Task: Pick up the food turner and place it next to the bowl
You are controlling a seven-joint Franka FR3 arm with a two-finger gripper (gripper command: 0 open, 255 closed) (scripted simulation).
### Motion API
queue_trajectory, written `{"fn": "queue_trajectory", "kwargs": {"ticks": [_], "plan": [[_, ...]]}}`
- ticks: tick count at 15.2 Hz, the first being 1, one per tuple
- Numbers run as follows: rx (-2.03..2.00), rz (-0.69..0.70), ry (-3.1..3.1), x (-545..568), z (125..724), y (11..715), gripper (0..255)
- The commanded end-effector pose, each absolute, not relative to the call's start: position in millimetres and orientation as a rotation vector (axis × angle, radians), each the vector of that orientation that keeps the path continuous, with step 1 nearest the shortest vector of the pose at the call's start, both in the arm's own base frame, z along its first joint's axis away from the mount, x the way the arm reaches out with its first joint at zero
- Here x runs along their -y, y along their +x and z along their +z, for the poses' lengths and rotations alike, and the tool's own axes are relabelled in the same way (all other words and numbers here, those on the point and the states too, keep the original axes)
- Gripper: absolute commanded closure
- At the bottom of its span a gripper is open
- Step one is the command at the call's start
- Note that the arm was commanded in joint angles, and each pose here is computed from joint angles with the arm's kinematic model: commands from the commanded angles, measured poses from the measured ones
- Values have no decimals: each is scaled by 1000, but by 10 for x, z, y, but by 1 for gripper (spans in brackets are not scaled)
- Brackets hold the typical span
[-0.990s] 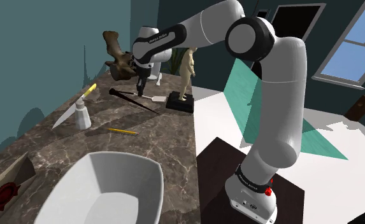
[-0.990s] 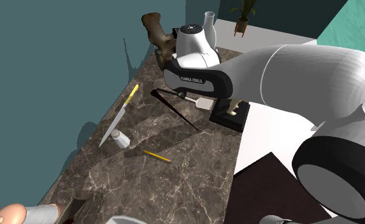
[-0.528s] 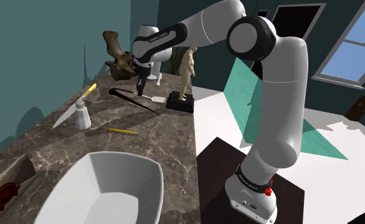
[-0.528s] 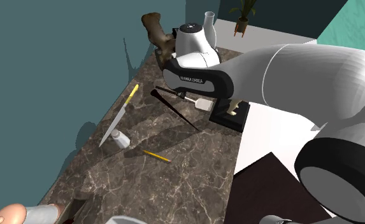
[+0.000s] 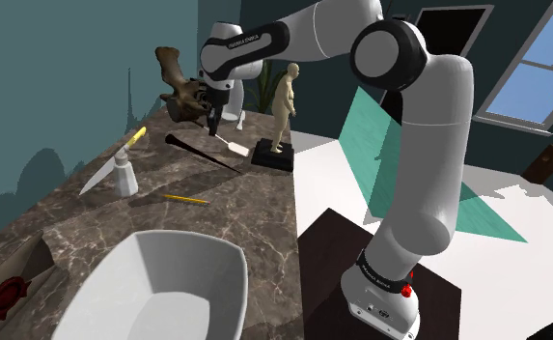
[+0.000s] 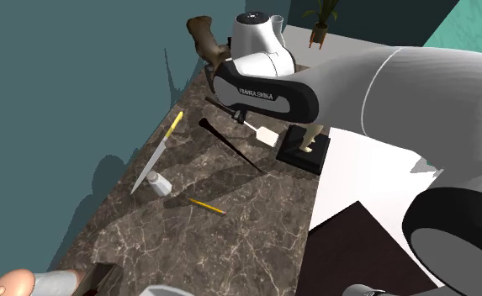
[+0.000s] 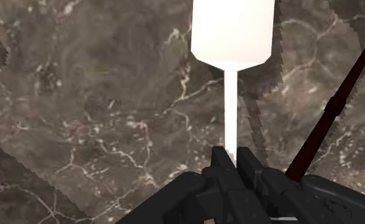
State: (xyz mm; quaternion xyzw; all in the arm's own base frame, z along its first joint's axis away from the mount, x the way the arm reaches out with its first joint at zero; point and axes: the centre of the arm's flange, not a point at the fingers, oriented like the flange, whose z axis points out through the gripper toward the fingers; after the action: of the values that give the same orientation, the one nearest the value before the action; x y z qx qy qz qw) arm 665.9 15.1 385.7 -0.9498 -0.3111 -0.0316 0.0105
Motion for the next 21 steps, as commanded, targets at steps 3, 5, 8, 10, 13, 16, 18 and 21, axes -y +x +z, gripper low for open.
{"fn": "queue_trajectory", "kwargs": {"ticks": [3, 5, 8, 10, 13, 16, 18, 21], "plan": [[971, -98, -2964, -152, 4071, 6656, 255], [971, -98, -2964, -152, 4177, 6656, 255], [971, -98, -2964, -152, 4335, 6656, 255], [971, -98, -2964, -152, 4441, 6656, 255], [971, -98, -2964, -152, 4599, 6656, 255], [971, -98, -2964, -152, 4758, 6656, 255], [971, -98, -2964, -152, 4863, 6656, 255], [971, -98, -2964, -152, 5022, 6656, 255]]}}
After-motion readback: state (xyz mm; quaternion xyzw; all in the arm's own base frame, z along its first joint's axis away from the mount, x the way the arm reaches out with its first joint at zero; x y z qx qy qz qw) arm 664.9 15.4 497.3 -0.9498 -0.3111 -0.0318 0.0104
